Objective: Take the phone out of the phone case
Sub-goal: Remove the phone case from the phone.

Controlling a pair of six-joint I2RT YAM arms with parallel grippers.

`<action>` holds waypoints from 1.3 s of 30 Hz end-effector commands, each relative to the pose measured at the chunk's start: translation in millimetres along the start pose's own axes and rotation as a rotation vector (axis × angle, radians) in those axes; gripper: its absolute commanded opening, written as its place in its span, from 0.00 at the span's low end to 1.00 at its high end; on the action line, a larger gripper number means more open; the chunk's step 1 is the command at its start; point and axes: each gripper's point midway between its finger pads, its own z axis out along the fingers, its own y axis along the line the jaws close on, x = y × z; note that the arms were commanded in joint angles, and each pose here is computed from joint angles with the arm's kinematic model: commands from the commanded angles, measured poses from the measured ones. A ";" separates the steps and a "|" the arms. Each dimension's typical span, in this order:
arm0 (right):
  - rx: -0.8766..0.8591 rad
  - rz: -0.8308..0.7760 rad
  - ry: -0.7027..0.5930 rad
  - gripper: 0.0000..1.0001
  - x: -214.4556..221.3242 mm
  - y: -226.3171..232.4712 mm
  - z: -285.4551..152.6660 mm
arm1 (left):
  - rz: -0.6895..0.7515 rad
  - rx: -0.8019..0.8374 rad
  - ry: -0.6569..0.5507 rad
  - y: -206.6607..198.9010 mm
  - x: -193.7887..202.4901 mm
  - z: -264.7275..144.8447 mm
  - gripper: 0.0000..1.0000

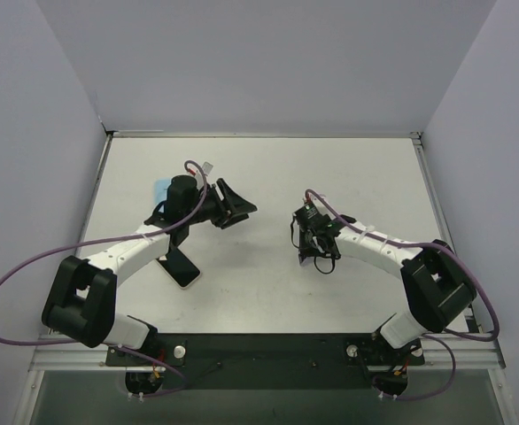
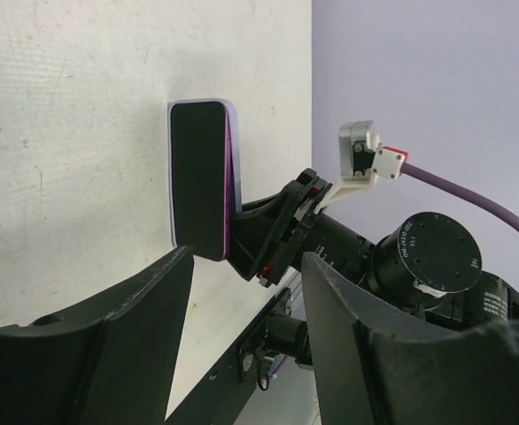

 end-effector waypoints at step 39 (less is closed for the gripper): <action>-0.075 0.177 0.202 0.00 38.3 -5.0 55.6 | 0.379 -0.137 0.150 38.8 87.3 86.7 0.57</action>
